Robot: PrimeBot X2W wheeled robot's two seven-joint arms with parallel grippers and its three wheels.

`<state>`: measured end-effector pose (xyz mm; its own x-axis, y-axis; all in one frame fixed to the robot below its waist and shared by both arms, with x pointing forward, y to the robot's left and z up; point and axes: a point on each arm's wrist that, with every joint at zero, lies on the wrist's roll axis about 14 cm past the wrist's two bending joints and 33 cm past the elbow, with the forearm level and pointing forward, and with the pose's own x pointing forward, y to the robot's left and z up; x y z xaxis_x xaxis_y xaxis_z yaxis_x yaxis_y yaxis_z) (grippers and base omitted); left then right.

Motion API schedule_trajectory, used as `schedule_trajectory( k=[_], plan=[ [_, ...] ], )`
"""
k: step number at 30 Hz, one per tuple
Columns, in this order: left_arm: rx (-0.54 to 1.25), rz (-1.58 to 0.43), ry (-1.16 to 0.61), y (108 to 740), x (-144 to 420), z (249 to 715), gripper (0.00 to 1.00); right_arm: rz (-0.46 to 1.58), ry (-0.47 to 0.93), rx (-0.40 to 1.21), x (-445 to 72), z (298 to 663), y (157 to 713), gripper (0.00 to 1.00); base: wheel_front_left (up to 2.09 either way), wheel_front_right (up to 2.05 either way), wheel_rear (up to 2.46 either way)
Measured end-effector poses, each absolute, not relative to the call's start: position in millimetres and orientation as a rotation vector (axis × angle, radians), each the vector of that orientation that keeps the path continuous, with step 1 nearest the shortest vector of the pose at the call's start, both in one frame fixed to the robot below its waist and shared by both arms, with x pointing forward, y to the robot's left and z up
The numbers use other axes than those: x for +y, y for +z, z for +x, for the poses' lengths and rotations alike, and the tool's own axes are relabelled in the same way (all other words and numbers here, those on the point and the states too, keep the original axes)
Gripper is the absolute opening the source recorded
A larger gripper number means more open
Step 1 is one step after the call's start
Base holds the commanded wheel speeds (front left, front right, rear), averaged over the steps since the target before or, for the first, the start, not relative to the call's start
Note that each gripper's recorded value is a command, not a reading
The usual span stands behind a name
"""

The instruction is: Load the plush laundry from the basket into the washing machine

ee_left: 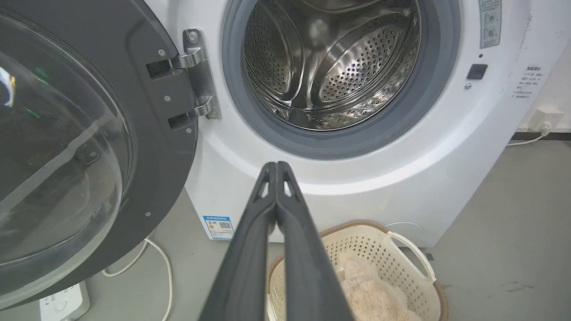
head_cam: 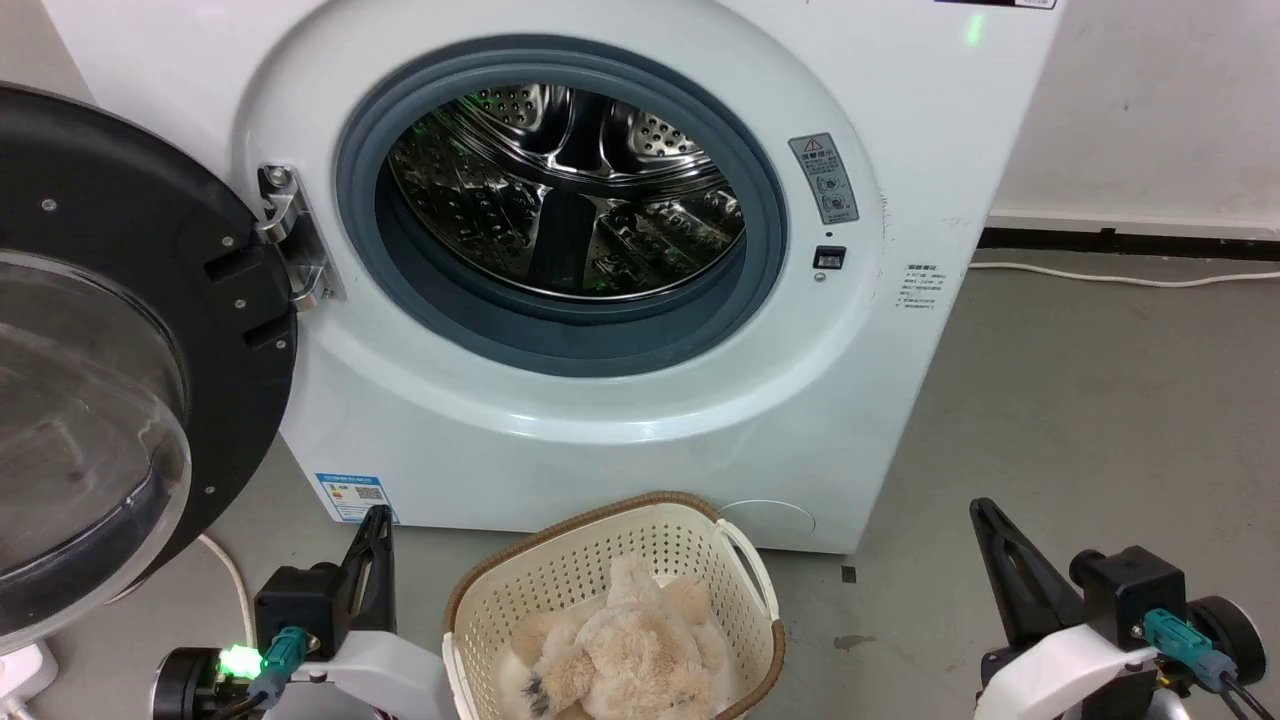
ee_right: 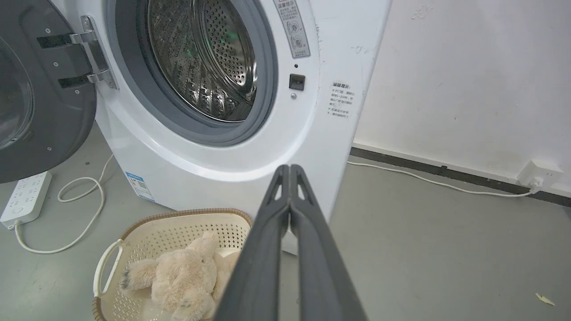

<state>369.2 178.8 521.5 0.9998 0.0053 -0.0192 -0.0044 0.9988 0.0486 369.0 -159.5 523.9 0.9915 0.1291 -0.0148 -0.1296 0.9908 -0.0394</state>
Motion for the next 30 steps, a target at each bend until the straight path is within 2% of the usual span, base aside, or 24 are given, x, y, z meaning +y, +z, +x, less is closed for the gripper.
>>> schedule_trajectory(
  k=[4,5,30],
  plan=[
    [0.019,0.049,0.005,521,179,369,0.00,-0.040,0.130,0.012,-159,369,524,0.00,0.00,0.00,0.00],
    [0.019,0.049,0.005,521,179,369,1.00,-0.040,0.130,0.012,-160,369,524,1.00,0.00,0.00,0.00],
    [0.014,-0.009,-0.022,518,166,369,1.00,0.016,0.126,-0.001,-161,367,521,1.00,0.00,0.00,0.00]
  ],
)
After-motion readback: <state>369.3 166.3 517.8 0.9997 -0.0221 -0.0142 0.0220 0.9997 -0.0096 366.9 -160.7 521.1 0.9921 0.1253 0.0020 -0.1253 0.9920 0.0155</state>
